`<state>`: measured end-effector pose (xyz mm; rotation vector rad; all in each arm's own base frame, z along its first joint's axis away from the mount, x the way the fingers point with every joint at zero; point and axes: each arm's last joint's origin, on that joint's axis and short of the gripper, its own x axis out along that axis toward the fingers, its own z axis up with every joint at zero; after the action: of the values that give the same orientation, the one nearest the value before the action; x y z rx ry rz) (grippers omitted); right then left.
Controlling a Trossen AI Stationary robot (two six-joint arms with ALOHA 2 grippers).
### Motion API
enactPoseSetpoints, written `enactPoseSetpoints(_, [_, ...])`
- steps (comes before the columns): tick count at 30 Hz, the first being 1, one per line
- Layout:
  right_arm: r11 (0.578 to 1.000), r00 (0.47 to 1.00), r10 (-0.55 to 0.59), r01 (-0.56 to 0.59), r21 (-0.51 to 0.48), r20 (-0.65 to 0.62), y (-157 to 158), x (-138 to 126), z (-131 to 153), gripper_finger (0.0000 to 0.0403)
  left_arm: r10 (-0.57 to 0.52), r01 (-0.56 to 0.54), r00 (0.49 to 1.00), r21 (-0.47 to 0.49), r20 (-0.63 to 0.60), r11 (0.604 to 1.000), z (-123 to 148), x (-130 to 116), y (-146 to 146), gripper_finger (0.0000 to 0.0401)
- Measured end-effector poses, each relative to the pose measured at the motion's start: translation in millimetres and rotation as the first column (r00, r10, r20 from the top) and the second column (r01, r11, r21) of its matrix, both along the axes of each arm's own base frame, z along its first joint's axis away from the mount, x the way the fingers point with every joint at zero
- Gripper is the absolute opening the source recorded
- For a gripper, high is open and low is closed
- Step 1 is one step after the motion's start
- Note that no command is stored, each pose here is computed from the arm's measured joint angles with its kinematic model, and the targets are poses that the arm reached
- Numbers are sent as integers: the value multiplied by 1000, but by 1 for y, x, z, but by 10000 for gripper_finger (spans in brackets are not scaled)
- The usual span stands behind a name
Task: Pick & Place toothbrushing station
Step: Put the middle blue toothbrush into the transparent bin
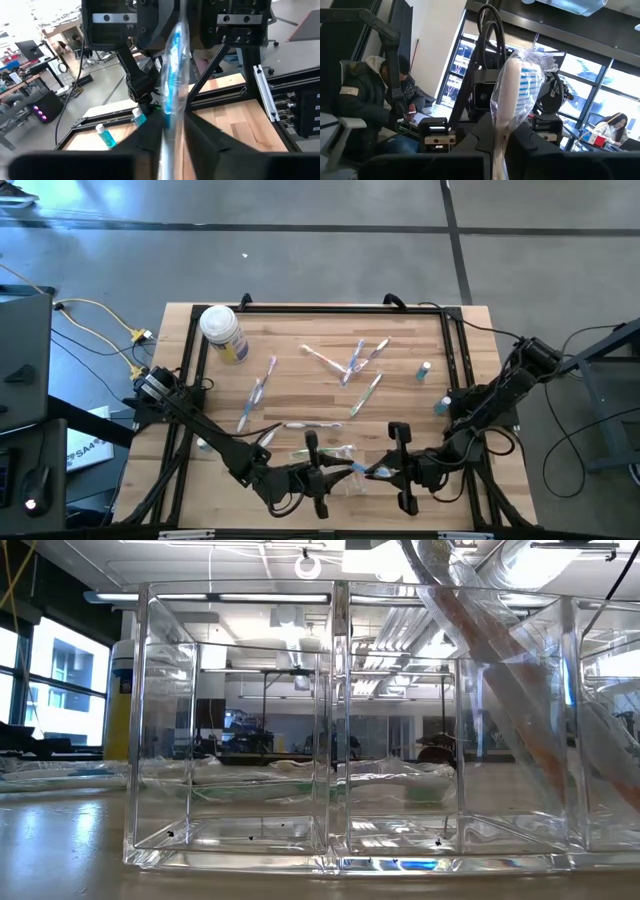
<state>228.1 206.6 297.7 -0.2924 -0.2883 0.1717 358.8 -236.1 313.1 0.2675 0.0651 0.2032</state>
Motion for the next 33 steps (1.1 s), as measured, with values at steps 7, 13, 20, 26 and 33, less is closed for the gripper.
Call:
enactPoseSetpoints(7, [998,998,-61,60,-33,-2,2,-3,0,10,-5,5,1000,-17,19,1000,2,-1,-1,206])
enactPoseSetpoints(13, [982,987,-161,162,-94,20,17,-31,8,9,-5,5,1000,-13,18,1000,2,-1,-1,259])
enactPoseSetpoints(20, [957,953,-288,291,11,-96,26,-67,16,9,51,-52,998,16,28,999,15,-16,-6,261])
enactPoseSetpoints(26, [960,958,-191,228,165,-211,30,-85,11,9,132,-129,990,53,-47,990,24,-39,-6,261])
enactPoseSetpoints(33, [938,934,87,41,345,-347,22,-75,-1,9,107,-126,984,-134,-142,983,35,-68,10,262])
